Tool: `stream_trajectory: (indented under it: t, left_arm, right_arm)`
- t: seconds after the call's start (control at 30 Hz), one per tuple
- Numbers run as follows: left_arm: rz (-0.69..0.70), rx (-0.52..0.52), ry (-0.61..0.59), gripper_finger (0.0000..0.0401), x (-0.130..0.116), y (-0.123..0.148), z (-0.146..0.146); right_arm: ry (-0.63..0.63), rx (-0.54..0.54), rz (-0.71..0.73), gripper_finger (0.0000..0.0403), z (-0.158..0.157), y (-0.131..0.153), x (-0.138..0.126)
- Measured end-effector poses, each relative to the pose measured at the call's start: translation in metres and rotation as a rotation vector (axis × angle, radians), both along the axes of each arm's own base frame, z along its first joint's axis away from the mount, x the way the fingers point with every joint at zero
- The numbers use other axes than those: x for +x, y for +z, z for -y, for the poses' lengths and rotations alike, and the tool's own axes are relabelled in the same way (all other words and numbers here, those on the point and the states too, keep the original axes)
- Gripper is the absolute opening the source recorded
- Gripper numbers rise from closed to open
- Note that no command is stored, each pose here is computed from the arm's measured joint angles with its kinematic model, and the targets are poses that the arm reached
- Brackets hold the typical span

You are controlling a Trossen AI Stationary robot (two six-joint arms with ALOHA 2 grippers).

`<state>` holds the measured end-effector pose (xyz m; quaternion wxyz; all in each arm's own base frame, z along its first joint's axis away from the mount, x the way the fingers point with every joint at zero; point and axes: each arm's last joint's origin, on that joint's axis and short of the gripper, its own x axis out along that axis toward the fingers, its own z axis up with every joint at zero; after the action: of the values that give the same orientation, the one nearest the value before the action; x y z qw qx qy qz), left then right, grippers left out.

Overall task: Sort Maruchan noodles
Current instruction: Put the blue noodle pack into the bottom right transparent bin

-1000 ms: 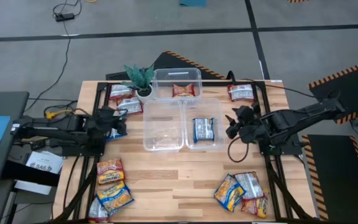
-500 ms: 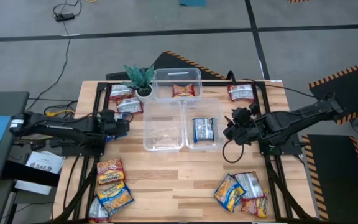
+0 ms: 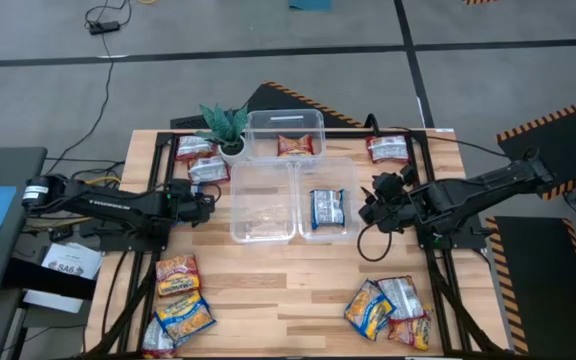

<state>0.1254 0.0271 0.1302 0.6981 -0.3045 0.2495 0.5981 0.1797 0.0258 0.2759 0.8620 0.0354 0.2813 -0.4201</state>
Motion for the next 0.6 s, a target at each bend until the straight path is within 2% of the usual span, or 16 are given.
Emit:
stream_trajectory:
  t: [0.1,0.2,0.27,0.43,0.6]
  left_arm:
    - [-0.024,0.001,-0.004,0.0132,0.0,-0.002,0.0]
    - [-0.047,-0.006,-0.029,0.0048,0.0,-0.002,0.0]
    - [-0.048,-0.014,-0.045,0.0016,0.001,0.0,0.0]
    - [-0.076,-0.054,-0.146,0.0002,0.007,0.023,0.002]
    - [-0.089,0.005,-0.208,0.0,0.01,0.065,0.005]
  right_arm:
    - [0.0,0.0,0.0,0.0227,0.0,0.0,0.0]
    - [-0.003,0.002,0.003,0.0227,0.0,0.0,0.0]
    - [-0.004,0.004,0.005,0.0227,0.0,0.0,0.0]
    - [-0.004,0.004,0.004,0.0227,0.0,0.0,0.0]
    - [-0.005,0.005,0.006,0.0227,0.0,0.0,0.0]
